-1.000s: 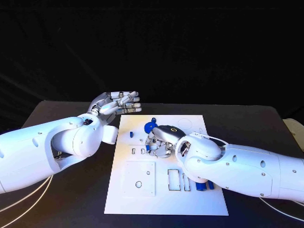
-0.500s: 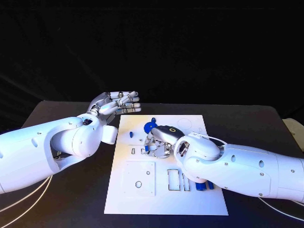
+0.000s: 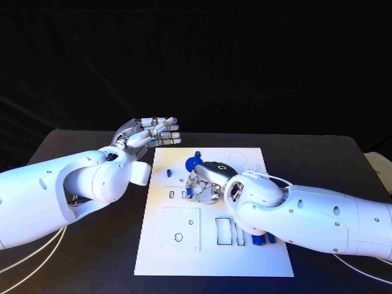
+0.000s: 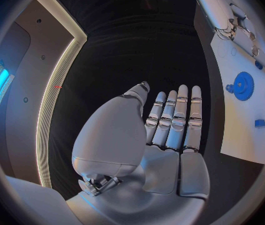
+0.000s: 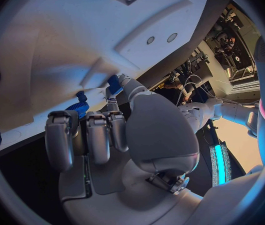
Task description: Assemble the parts on the task board
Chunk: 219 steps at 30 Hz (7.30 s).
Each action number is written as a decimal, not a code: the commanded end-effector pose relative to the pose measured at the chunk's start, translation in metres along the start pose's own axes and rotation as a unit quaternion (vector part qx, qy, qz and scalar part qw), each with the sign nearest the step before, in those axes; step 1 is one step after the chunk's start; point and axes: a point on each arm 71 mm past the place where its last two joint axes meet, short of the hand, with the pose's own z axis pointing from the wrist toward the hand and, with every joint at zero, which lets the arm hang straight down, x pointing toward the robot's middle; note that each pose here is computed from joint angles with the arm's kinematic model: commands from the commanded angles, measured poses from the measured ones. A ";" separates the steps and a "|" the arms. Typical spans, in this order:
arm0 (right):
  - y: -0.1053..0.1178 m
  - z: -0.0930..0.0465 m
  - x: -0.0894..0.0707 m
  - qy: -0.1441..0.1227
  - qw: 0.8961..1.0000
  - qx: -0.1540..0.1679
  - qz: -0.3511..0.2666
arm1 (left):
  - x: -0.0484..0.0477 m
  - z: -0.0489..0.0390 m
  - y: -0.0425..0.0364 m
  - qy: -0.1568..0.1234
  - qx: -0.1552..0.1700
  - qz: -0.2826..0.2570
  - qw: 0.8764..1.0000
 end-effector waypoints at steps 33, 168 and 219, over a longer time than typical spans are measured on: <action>-0.003 -0.001 0.003 0.001 1.000 0.010 -0.011 | 0.0026 0.0005 -0.0007 0.010 0.002 -0.004 1.000; -0.145 -0.096 -0.120 -0.190 0.943 0.133 0.238 | 0.0578 0.0510 0.0713 0.216 -0.375 0.552 0.713; -0.147 -0.096 -0.118 -0.180 0.947 0.137 0.228 | 0.0430 0.0472 0.0665 0.179 -0.372 0.476 0.777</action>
